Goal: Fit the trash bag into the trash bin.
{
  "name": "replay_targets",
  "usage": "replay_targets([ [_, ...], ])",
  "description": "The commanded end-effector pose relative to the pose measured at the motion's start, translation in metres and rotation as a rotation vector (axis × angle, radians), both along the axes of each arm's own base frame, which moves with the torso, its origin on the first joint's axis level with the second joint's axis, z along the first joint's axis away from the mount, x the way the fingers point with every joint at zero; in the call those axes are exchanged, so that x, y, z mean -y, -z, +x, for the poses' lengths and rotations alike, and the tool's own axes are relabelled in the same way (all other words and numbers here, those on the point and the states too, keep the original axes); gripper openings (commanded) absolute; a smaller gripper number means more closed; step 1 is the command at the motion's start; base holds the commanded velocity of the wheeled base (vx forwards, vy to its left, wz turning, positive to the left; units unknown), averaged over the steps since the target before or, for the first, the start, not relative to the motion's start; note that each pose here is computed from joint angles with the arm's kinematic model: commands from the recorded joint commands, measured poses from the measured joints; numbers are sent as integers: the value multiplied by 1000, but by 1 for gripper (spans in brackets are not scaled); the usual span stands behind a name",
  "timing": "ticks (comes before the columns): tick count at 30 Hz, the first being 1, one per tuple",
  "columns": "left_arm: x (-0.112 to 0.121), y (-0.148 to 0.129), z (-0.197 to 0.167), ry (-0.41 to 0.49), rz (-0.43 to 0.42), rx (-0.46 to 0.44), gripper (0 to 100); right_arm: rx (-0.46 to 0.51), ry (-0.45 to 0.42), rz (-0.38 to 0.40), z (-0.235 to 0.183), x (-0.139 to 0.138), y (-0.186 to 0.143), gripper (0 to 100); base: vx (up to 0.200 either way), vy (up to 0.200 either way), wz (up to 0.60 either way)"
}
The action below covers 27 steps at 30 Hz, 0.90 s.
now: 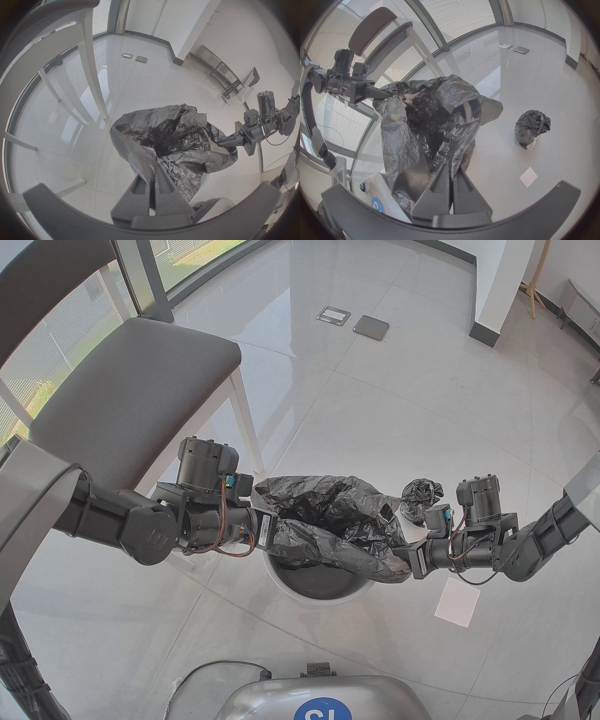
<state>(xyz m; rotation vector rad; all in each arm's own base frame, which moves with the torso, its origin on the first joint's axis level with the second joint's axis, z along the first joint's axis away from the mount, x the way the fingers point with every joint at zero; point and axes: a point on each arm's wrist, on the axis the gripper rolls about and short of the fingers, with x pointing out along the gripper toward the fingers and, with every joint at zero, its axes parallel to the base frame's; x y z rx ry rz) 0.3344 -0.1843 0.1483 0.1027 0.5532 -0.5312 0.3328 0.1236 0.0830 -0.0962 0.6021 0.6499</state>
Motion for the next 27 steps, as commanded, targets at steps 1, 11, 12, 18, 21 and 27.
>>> replay_targets([
  [1,-4,3,-6,-1,0,0,0,-28,-25,-8,-13,-6,15,0,0,0,0],
  [11,-6,6,-4,-7,-13,25,0,-39,-54,-5,-17,-17,28,0,0,0,0],
  [12,-6,6,-4,-7,-13,25,0,-39,-54,-5,-17,-17,28,0,0,0,0],
  [18,-8,11,-4,-9,-12,19,0,-52,-56,-18,-16,-18,35,0,0,0,0],
  [21,-8,11,-4,-8,-16,25,0,-38,-53,-7,-15,-18,33,100,0,0,0],
  [27,-10,12,-9,-10,-11,21,0,-1,-52,7,-13,-17,28,100,0,0,0],
])
